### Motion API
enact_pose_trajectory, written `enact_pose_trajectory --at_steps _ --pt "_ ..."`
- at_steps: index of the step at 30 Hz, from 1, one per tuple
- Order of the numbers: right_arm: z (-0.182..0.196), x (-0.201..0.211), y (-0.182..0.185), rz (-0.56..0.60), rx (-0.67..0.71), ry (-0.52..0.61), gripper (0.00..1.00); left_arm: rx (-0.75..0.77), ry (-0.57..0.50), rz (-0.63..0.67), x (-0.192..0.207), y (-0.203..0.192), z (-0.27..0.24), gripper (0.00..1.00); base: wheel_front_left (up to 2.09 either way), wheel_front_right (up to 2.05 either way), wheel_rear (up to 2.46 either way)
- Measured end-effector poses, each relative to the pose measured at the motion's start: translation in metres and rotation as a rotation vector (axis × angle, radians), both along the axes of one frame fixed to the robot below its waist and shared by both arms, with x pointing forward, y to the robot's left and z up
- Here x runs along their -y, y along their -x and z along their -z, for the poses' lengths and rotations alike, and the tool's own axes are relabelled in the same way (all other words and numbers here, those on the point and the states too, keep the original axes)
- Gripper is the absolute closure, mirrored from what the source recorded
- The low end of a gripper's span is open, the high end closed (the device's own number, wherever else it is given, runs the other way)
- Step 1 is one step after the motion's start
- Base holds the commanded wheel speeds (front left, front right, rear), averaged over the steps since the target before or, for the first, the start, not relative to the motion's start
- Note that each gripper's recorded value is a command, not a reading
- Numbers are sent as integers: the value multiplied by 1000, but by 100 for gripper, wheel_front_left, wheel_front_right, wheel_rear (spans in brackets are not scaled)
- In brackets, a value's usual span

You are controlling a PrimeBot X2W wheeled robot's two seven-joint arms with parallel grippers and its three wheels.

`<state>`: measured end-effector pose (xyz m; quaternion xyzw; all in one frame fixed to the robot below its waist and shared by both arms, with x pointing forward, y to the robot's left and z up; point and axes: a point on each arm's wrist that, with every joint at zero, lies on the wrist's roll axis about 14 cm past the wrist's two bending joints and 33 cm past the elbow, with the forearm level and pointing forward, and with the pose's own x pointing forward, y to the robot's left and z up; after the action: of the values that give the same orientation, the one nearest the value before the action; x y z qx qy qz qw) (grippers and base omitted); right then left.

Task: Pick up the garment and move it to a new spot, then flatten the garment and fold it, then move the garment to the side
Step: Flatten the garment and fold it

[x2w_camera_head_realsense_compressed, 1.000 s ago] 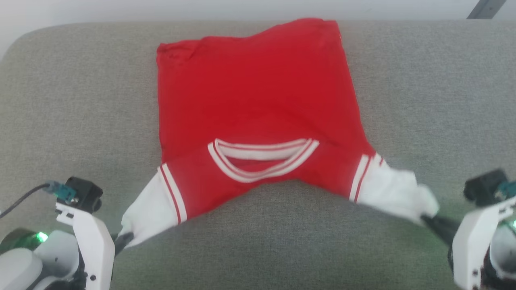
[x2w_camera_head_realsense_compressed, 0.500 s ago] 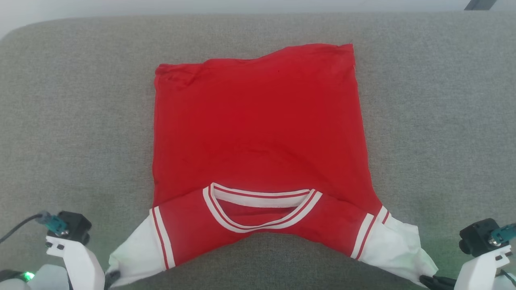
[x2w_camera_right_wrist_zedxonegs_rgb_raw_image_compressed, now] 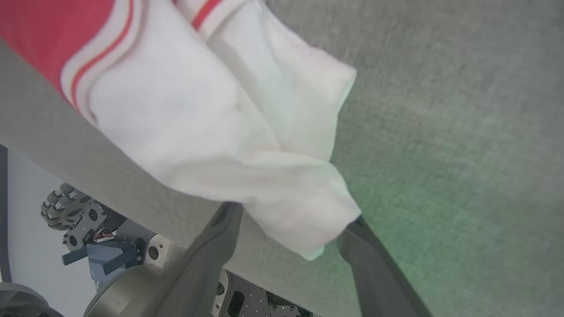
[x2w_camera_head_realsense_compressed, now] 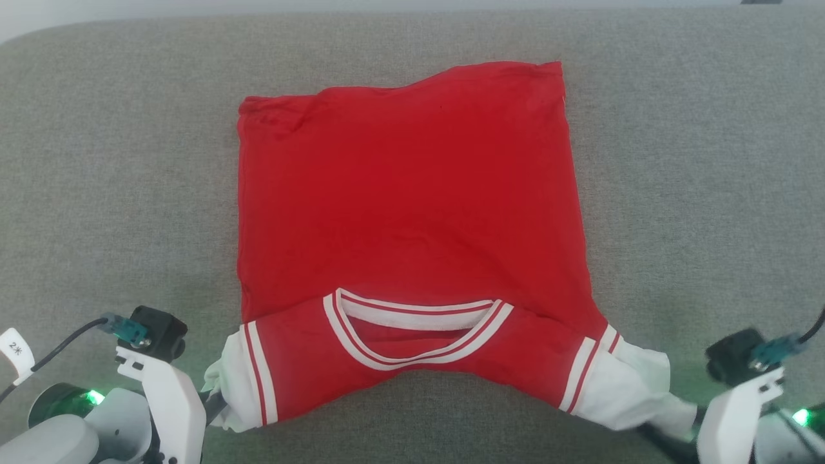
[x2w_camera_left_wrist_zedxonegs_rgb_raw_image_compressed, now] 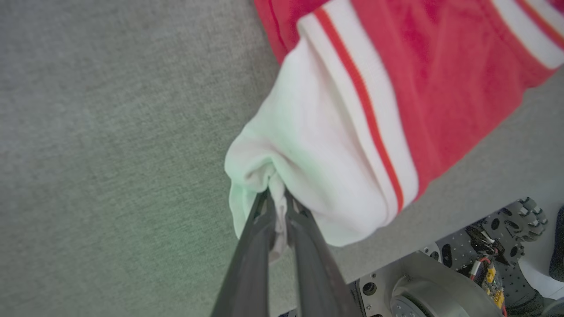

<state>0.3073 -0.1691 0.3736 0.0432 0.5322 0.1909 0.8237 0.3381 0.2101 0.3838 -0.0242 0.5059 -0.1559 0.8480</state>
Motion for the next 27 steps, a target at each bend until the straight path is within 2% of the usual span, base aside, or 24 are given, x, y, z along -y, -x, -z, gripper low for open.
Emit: enact_pose_trajectory --at_steps 6,11,13,17,22,27 --pt "-32 12 -38 4 154 35 0 14 18 17 7 -6 3 100 0 0 0" --pt "-70 8 -89 -20 335 54 0 26 40 31 14 -14 4 100 0 0 0" --pt "-82 7 -113 -54 403 99 0 35 52 36 18 -18 4 100 0 0 0" --pt "-100 -12 -164 -82 514 76 0 50 58 49 21 -26 6 100 0 0 0" --pt "-100 -29 -224 -110 552 78 0 54 72 46 21 -33 11 100 0 0 0" --pt "-80 -52 -269 -122 508 54 0 49 89 30 19 -34 16 100 0 0 0"
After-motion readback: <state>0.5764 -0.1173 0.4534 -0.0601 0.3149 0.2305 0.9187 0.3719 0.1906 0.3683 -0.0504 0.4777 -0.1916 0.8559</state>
